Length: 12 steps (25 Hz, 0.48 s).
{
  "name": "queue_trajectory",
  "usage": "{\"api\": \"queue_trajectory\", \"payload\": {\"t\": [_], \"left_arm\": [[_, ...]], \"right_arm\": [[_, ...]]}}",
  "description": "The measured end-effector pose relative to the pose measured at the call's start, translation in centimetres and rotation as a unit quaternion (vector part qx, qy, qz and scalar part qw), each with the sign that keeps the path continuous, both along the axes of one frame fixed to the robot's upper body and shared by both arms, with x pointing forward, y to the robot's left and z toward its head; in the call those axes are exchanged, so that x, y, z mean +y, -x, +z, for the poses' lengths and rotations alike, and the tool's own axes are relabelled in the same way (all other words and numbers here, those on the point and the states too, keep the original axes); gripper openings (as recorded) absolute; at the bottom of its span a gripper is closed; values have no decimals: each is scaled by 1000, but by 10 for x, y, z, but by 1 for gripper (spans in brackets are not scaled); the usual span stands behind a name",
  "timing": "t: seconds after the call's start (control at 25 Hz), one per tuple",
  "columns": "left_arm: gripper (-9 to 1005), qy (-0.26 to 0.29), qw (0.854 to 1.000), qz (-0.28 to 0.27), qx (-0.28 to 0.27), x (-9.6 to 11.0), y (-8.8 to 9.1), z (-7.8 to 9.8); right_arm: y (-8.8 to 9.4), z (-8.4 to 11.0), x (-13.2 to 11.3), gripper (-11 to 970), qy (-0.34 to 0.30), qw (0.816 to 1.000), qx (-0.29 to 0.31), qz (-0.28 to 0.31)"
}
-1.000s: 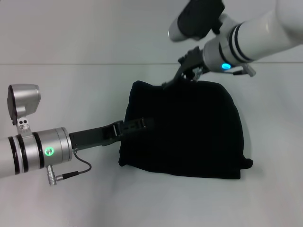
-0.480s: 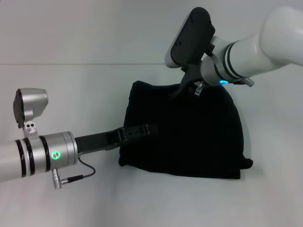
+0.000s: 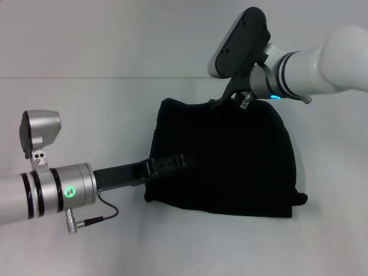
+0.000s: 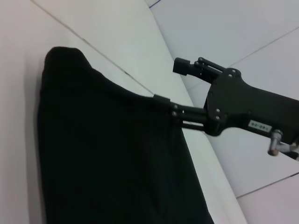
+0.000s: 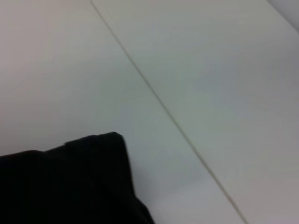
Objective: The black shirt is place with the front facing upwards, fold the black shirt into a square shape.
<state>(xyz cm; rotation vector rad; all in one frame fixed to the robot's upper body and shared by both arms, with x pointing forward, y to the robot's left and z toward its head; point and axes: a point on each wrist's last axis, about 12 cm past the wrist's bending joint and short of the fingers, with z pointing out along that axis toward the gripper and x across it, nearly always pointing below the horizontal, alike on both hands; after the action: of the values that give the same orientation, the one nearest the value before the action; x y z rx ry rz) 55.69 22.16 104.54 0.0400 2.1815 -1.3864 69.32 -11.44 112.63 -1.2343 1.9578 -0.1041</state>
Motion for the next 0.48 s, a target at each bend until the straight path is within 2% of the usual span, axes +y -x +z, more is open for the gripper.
{"api": "queue_trajectory", "payload": {"t": [0.48], "left_arm": [[927,23,1000,-14,-7,3,5,5]], "right_arm": [[-11,2,-28,945,-61,994,-37,-87]]}}
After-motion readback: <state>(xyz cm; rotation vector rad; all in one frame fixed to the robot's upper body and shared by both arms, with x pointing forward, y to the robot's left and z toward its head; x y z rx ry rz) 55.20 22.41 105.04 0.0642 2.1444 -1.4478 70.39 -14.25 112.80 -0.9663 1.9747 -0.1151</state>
